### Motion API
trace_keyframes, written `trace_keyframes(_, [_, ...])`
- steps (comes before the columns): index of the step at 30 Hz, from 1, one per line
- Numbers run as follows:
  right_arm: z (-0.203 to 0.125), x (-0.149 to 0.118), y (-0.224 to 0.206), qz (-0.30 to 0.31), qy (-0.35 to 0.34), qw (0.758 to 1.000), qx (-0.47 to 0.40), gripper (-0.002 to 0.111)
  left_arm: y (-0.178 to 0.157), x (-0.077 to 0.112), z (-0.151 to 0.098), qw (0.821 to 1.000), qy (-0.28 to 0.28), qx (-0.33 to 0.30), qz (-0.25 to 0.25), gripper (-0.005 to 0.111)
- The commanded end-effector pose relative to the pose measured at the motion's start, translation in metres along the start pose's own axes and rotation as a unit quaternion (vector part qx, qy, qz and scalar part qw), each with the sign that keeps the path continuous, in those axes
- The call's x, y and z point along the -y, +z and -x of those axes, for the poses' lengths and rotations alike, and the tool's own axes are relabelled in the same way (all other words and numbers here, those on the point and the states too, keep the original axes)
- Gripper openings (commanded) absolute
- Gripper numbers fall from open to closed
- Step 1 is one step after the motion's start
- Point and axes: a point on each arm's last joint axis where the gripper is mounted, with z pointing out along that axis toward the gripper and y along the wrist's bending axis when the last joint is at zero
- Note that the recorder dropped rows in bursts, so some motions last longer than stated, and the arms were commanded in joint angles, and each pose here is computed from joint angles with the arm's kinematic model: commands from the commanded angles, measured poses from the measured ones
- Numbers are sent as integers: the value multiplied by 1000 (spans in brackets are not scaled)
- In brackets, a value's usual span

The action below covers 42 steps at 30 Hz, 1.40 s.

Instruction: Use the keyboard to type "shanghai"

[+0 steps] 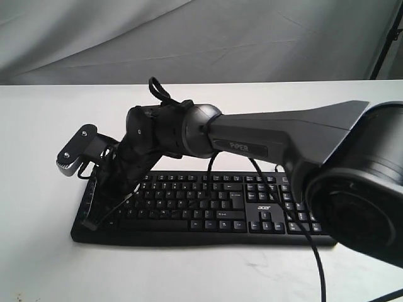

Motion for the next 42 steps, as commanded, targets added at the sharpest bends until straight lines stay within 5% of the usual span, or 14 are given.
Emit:
trace_keyframes(1, [13, 6, -38, -40, -19, 999, -6, 0, 0, 0, 0, 1000, -1, 3, -3, 0])
trace_keyframes(15, [-71, 21, -85, -86, 85, 993, -1, 0, 0, 0, 0, 1000, -1, 3, -3, 0])
trace_keyframes(42, [-90, 30, -61, -88, 116, 989, -15, 0, 0, 0, 0, 1000, -1, 3, -3, 0])
